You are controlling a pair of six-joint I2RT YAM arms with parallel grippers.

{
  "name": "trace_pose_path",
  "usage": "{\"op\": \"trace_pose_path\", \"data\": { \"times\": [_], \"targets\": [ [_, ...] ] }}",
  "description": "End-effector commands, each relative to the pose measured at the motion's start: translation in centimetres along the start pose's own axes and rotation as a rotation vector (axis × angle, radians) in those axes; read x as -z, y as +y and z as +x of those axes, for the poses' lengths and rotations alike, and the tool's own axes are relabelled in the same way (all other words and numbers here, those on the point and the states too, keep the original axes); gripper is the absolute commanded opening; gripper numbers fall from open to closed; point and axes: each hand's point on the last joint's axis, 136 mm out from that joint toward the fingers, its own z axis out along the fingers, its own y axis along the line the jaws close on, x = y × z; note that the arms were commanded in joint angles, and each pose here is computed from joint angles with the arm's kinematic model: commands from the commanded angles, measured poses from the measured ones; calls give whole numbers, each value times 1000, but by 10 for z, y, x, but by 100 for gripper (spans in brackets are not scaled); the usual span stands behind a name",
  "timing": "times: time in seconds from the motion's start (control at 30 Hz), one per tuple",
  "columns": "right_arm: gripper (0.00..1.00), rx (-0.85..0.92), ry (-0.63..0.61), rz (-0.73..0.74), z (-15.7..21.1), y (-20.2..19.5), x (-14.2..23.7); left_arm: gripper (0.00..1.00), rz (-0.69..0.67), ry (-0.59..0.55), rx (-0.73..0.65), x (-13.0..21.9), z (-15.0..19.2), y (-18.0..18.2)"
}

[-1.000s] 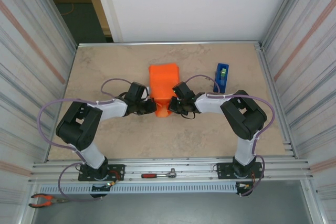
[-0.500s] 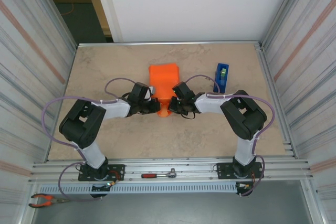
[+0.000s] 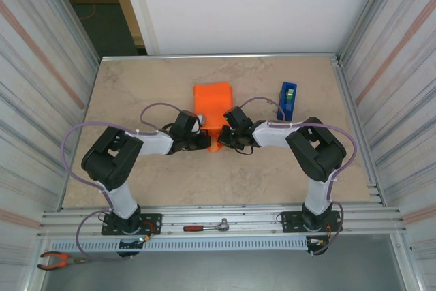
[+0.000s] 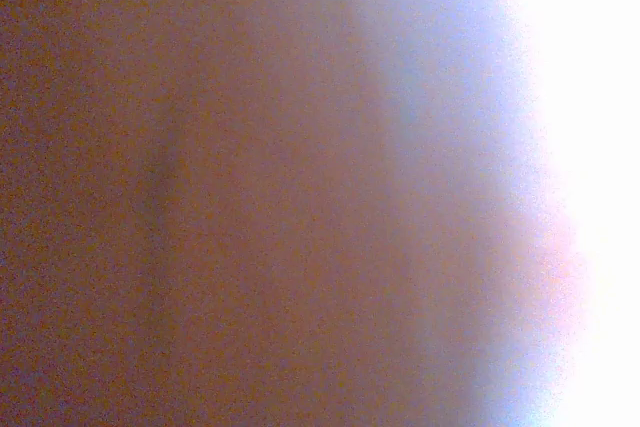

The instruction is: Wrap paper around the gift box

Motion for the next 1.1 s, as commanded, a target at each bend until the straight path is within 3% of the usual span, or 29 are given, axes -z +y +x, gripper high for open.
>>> {"op": "trace_pose_path", "data": {
  "times": [0.0,0.23,0.8,1.07],
  "targets": [
    [0,8,94,34,25,-5,-5,1,-21,-9,-15,10,2,0],
    [0,22,67,4,10,5,6,2,-16,-23,-37,14,-8,-8],
    [0,-19,60,7,-17,-17,-4,1,-32,-17,0,-6,-12,-2],
    [0,-22,56,-7,-36,-22,-1,4,56,-39,-37,26,-31,-38]
  ]
}}
